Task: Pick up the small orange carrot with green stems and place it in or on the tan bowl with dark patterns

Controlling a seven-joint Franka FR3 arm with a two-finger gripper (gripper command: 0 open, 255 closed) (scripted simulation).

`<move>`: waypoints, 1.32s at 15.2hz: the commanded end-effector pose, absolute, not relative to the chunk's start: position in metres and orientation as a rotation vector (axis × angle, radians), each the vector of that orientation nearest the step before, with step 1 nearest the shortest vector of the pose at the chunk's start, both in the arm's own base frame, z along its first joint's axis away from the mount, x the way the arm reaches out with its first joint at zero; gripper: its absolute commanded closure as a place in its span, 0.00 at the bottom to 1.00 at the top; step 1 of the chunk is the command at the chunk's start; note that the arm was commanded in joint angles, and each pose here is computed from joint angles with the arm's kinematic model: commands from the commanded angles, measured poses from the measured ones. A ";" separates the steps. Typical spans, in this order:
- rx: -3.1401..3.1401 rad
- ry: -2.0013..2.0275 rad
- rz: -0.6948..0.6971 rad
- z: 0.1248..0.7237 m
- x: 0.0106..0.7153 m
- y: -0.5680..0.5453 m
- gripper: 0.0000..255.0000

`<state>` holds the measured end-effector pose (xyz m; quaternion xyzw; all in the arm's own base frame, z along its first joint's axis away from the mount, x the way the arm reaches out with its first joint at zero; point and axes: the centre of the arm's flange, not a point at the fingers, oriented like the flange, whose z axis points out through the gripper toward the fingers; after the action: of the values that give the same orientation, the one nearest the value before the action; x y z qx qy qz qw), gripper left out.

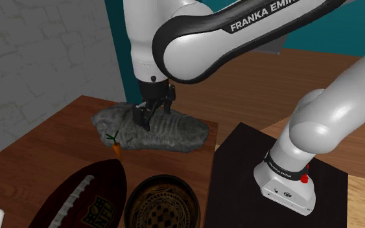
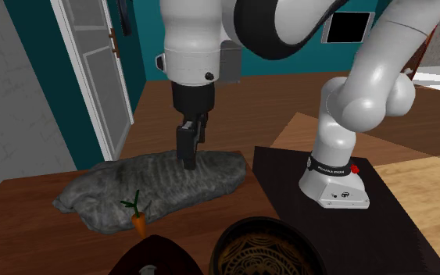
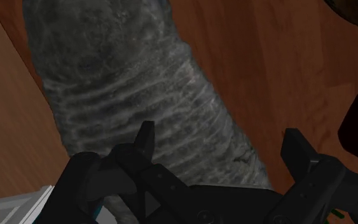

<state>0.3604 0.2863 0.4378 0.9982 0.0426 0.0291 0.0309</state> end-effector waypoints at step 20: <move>3.005 0.037 0.292 0.340 0.425 0.407 0.00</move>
<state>0.4243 0.4068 0.3413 0.9934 0.0121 0.0964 0.0612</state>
